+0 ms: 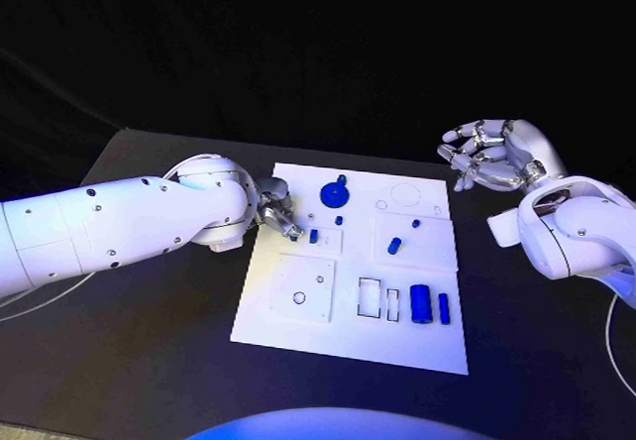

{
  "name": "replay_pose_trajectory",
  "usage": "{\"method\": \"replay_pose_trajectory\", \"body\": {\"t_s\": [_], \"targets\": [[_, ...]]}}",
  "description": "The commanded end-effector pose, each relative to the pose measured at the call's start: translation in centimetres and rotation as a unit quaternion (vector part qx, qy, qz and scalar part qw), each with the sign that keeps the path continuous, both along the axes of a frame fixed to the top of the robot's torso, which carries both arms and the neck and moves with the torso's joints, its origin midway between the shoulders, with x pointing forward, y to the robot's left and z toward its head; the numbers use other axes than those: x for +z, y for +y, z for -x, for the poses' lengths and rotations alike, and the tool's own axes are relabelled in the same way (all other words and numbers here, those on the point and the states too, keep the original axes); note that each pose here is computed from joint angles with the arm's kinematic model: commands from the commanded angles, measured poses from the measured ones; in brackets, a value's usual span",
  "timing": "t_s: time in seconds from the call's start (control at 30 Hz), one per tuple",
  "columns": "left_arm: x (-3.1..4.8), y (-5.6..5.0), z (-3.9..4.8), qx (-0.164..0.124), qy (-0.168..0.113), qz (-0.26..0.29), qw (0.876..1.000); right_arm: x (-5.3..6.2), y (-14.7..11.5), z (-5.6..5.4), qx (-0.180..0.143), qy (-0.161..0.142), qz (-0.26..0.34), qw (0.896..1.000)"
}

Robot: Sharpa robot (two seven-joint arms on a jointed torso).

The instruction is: Assemble the parts on the task board

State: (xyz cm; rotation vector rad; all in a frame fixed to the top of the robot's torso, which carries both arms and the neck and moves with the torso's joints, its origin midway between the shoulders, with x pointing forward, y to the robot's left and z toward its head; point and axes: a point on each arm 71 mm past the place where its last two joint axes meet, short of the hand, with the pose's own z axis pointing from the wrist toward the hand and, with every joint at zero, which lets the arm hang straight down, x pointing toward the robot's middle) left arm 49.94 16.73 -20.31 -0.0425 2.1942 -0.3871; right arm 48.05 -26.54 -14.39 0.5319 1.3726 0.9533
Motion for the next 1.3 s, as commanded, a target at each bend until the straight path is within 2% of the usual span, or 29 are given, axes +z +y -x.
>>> {"method": "replay_pose_trajectory", "body": {"t_s": [0.03,1.3], "targets": [[-0.22,-0.19,0.14,-0.006,0.008,-0.005,1.0,0.05,0.12,0.04,0.006,-0.004,0.001,1.0],[-0.31,0.08,0.03,-0.009,0.01,-0.018,1.0,0.05,0.07,0.01,0.006,-0.005,0.001,1.0]]}}
